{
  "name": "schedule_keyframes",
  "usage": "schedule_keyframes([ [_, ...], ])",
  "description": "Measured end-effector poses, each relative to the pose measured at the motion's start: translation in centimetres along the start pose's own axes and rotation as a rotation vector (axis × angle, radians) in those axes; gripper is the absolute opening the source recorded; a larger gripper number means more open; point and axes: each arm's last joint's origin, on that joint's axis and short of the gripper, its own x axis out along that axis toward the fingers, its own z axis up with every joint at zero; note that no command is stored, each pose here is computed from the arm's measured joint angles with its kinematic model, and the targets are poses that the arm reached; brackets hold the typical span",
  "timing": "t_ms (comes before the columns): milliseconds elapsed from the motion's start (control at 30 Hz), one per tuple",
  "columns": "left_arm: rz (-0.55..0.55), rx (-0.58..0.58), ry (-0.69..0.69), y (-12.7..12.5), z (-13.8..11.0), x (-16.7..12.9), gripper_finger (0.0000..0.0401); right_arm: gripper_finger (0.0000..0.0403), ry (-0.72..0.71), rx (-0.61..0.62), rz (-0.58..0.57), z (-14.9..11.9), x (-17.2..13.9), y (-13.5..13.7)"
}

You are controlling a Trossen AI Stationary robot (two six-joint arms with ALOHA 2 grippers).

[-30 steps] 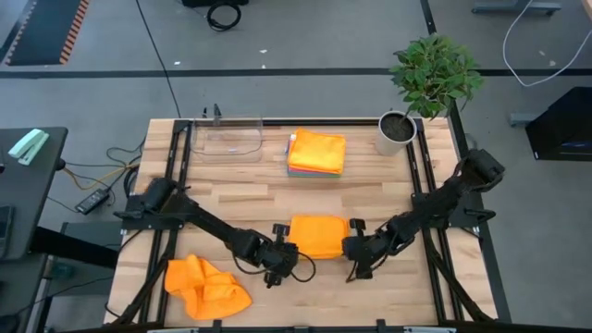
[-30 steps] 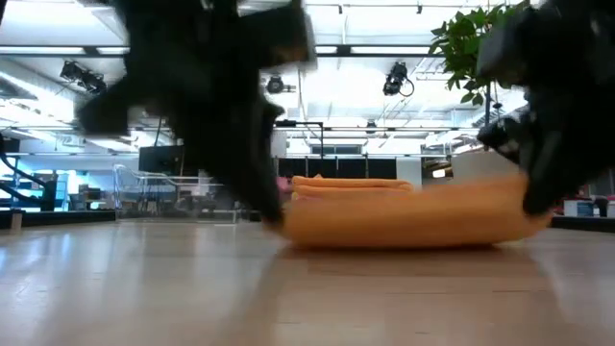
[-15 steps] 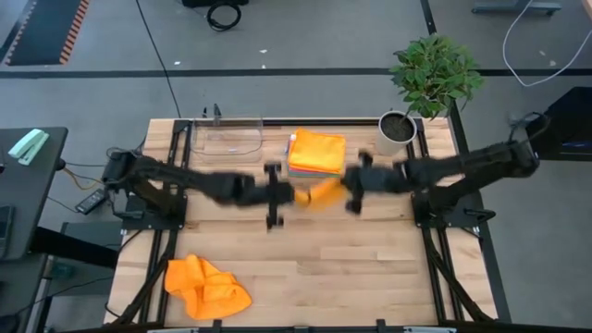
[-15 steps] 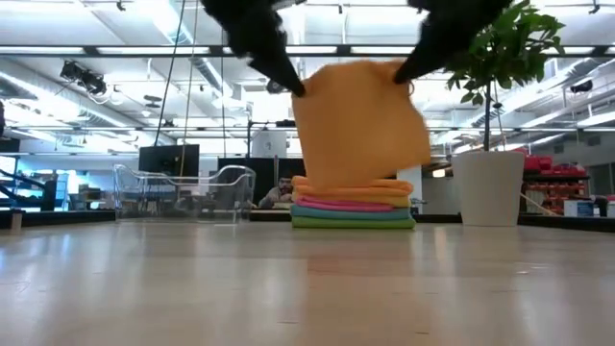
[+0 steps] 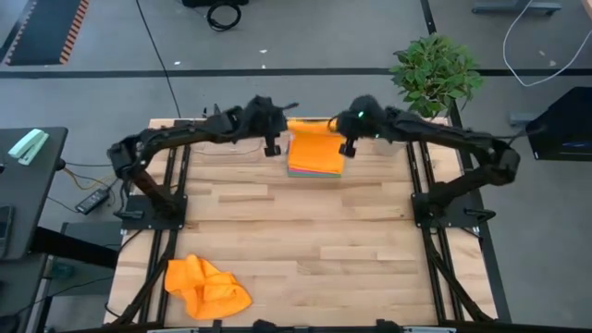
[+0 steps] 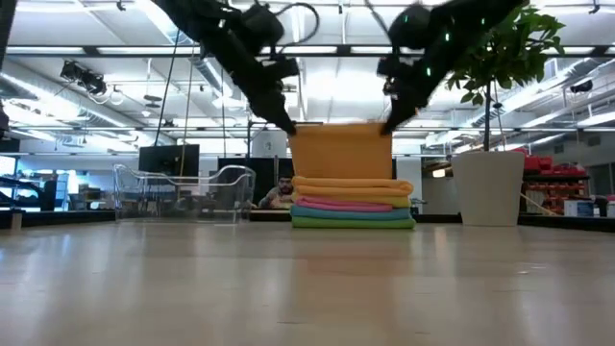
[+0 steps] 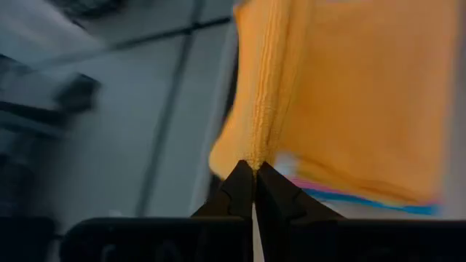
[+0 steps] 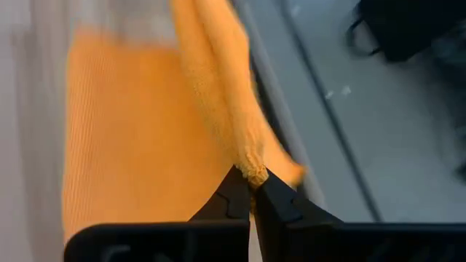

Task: Fold microfiber towels
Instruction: Stack the folded orange towel on the folded orange towel

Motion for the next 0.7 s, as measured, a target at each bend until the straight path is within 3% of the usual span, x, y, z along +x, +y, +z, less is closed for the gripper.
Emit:
schedule_keyframes([
  [200,-0.151,0.051,0.074,-4.7,-0.4,2.9,0.0008,0.0005,0.121,0.013,0.067,-5.0,4.2,3.3],
  [333,-0.212,0.108,0.104,-7.6,-0.3,4.0,0.0008,0.0005,0.118,0.053,0.076,-6.9,5.0,4.6],
  [567,-0.197,0.123,0.114,-8.1,-0.2,3.9,0.001,0.0024,0.099,0.058,0.093,-6.5,4.8,5.5],
  [700,-0.154,0.124,0.17,-7.7,-0.6,3.9,0.0043,0.0054,0.067,0.087,0.126,-5.3,4.2,5.5],
])
